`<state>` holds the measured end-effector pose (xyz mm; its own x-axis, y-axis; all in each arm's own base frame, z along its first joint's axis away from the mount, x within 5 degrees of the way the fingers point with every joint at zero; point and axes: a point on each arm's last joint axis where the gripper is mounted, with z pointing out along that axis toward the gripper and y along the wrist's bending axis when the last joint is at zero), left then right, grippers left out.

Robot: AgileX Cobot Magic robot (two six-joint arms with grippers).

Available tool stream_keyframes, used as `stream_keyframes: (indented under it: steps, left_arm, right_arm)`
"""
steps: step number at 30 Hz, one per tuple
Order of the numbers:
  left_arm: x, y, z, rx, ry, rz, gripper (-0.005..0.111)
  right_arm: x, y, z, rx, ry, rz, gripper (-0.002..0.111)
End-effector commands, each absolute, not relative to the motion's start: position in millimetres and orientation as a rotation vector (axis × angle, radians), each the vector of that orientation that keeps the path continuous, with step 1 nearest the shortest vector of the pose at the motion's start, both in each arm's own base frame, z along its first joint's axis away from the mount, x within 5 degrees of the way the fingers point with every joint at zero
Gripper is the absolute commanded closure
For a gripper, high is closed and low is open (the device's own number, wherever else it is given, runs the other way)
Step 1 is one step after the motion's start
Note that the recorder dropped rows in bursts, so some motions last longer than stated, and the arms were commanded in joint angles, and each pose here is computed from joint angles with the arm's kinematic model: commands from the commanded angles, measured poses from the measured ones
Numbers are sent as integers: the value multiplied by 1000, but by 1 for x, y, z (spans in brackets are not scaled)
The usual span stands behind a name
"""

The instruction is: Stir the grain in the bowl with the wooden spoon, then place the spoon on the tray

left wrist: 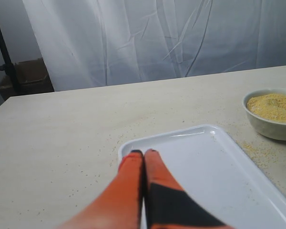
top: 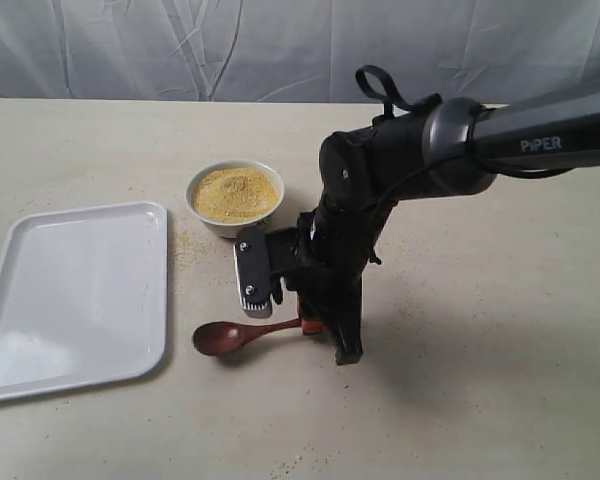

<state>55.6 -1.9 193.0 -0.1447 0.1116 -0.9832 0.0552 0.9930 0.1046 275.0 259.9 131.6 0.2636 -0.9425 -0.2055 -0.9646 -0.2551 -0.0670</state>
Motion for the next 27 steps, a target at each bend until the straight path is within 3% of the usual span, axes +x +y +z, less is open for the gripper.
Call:
stream_keyframes:
  steps: [1,6,11,16,24,27]
  left_arm:
    - [55,-2,192,132,1717,46,107]
    - [55,-2,192,132,1717,46,107]
    - [55,-2,192,132,1717,46,107]
    - [55,-2,192,132,1717,46,107]
    - [55,-2,192,132,1717,46,107]
    - [55,-2,192,132,1717,46,107]
  right_arm:
    - [276,263,178,-2257,1807,186,108]
    - [292,263,233,-2071,1824,56,108]
    - [333,254,254,-1639,2112,81,108]
    - [366,253,231,-1395,2321,142,108]
    - [384,264,169,-1416,2423,132,106]
    - [386,265,170,-1369,2415,138,79]
